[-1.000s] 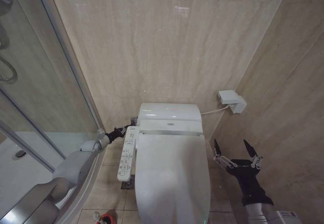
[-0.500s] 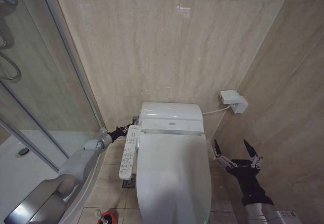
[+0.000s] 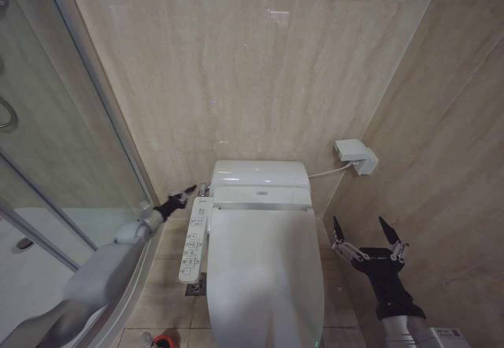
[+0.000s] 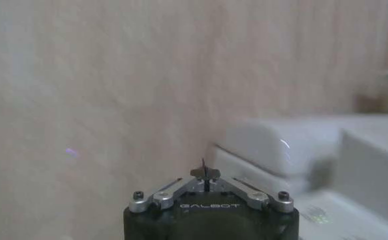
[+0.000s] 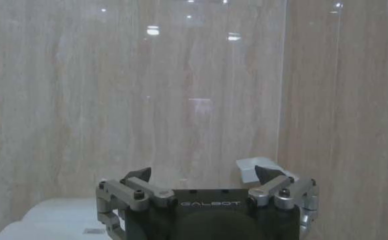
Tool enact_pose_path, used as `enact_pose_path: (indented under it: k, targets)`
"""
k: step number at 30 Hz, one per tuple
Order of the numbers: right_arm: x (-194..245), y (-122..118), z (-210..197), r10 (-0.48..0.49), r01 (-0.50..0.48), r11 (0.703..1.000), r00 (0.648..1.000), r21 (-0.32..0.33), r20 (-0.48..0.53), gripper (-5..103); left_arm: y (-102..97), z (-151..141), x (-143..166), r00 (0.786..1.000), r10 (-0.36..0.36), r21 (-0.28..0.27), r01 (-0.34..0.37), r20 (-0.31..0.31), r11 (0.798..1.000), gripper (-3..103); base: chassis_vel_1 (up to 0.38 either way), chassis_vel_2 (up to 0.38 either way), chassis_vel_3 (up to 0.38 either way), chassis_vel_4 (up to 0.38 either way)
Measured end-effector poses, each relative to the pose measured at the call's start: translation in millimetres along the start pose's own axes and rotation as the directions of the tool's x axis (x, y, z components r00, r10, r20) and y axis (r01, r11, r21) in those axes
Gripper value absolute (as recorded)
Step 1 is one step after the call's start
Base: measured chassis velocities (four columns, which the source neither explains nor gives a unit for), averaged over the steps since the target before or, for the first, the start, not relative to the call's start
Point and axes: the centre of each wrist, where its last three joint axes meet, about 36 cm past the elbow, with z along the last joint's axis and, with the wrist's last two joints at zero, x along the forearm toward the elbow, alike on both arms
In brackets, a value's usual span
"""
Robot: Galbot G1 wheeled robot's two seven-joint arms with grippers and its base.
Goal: Open the toilet lid, clean the toilet bowl with a toilet brush, close the toilet lid, and flush.
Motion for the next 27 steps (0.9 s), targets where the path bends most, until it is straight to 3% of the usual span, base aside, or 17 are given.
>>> enact_pose_path:
  k: [1, 3, 5, 6, 9, 13, 14, 15, 16, 20, 22, 23, 24, 27]
  targets:
    - [0.0, 0.0, 0.0, 0.000, 0.000, 1.000, 1.000, 0.000, 0.000, 100, 0.0, 0.0, 0.0, 1.000, 0.000, 0.000, 0.000, 0.000, 1.000, 0, 0.000, 0.000, 0.000, 0.000]
    - [0.0, 0.0, 0.0, 0.000, 0.000, 1.000, 1.000, 0.000, 0.000, 100, -3.6, -21.4, 11.2, 0.993, -0.102, -0.036, 0.104, 0.058, 0.994, 0, 0.000, 0.000, 0.000, 0.000]
    - [0.0, 0.0, 0.0, -0.001, 0.001, 1.000, 1.000, 0.000, 0.000, 100, -18.2, -51.9, 17.2, 0.946, -0.299, -0.079, 0.309, 0.123, 0.948, 0, 0.000, 0.000, 0.000, 0.000]
    - [0.0, 0.0, 0.0, -0.001, 0.001, 1.000, 1.000, 0.000, 0.000, 100, -18.2, -51.9, 17.2, 0.946, -0.299, -0.079, 0.309, 0.123, 0.948, 0, 0.000, 0.000, 0.000, 0.000]
    - [0.0, 0.0, 0.0, 0.000, 0.000, 1.000, 1.000, 0.000, 0.000, 100, -42.2, -90.3, 33.0, 0.901, -0.413, -0.067, 0.424, 0.129, 0.903, 10, 0.000, 0.000, 0.000, 0.000]
    - [0.0, 0.0, 0.0, 0.000, 0.000, 1.000, 1.000, 0.000, 0.000, 100, -67.0, -123.8, 56.2, 0.876, -0.462, -0.040, 0.471, 0.138, 0.881, 10, 0.000, 0.000, 0.000, 0.000]
    - [0.0, 0.0, 0.0, 0.000, 0.000, 1.000, 1.000, 0.000, 0.000, 100, -81.5, -140.7, 69.0, 0.862, -0.489, -0.026, 0.496, 0.136, 0.868, 10, 0.000, 0.000, 0.000, 0.000]
    - [0.0, 0.0, 0.0, -0.001, 0.001, 1.000, 1.000, 0.000, 0.000, 100, -94.5, -152.0, 77.2, 0.855, -0.501, -0.012, 0.507, 0.134, 0.862, 36, 0.000, 0.000, 0.000, 0.000]
    - [0.0, 0.0, 0.0, -0.001, 0.001, 1.000, 1.000, 0.000, 0.000, 100, -94.5, -152.0, 77.2, 0.855, -0.501, -0.012, 0.507, 0.134, 0.862, 36, 0.000, 0.000, 0.000, 0.000]
    - [0.0, 0.0, 0.0, 0.000, 0.000, 1.000, 1.000, 0.000, 0.000, 100, -135.6, -178.9, 113.1, 0.837, -0.534, -0.001, 0.538, 0.116, 0.843, 36, 0.000, 0.000, 0.000, 0.000]
    - [0.0, 0.0, 0.0, 0.000, 0.000, 1.000, 1.000, 0.000, 0.000, 100, -140.4, -182.5, 120.4, 0.834, -0.540, -0.005, 0.544, 0.113, 0.839, 36, 0.000, 0.000, 0.000, 0.000]
    - [0.0, 0.0, 0.0, 0.000, 0.000, 1.000, 1.000, 0.000, 0.000, 100, -145.9, -189.3, 133.2, 0.826, -0.552, -0.011, 0.556, 0.116, 0.831, 64, 0.000, 0.000, 0.000, 0.000]
    - [0.0, 0.0, 0.0, 0.000, 0.000, 1.000, 1.000, 0.000, 0.000, 100, -152.0, -198.5, 149.6, 0.815, -0.566, -0.021, 0.572, 0.122, 0.820, 64, 0.000, 0.000, 0.000, 0.000]
    - [0.0, 0.0, 0.0, 0.000, 0.000, 1.000, 1.000, 0.000, 0.000, 100, -168.0, -215.2, 174.7, 0.806, -0.574, -0.037, 0.584, 0.148, 0.811, 64, 0.000, 0.000, 0.000, 0.000]
